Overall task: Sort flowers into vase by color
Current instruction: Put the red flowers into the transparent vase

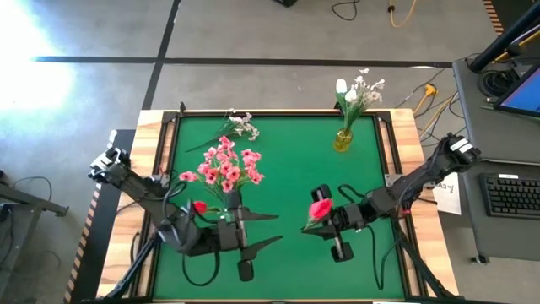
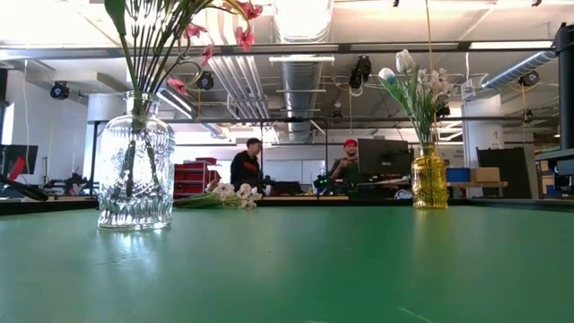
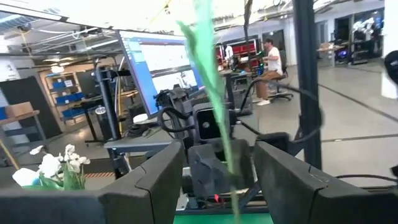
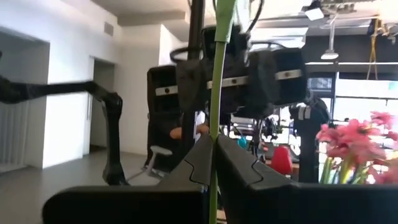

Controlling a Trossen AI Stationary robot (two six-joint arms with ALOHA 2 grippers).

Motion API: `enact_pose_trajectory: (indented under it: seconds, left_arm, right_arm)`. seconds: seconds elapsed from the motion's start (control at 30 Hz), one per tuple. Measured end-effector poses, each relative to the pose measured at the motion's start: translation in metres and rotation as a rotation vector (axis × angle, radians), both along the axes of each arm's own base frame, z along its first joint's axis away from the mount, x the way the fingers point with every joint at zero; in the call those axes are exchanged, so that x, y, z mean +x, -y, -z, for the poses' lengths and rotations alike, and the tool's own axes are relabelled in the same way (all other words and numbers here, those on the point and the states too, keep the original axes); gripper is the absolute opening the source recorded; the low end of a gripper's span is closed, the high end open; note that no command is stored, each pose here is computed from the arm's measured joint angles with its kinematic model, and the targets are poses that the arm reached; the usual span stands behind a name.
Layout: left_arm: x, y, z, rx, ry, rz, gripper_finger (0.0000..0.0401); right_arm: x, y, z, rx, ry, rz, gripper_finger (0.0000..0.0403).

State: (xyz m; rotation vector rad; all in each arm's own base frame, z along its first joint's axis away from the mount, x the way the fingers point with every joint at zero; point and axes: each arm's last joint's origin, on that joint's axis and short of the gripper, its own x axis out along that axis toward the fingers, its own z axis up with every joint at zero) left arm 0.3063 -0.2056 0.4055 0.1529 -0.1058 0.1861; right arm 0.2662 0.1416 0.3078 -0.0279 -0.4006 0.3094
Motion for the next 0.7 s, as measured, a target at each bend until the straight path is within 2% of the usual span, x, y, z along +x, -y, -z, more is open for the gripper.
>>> enact_pose_trajectory:
  seconds: [0.3, 0.5, 0.7]
  left_arm:
    - [0.012, 0.005, 0.001, 0.002, -0.001, -0.005, 0.0181]
    - [0.013, 0.009, 0.003, -0.027, 0.0, 0.14, 0.0181]
    - [0.016, 0.006, 0.003, -0.057, -0.002, 0.137, 0.0181]
  right_arm:
    - [0.027, -0.015, -0.011, -0.085, -0.058, 0.016, 0.0009]
    - [0.033, -0.018, -0.02, -0.115, -0.071, 0.025, 0.0009]
    - [0.038, -0.021, -0.022, -0.144, -0.088, 0.028, 0.0009]
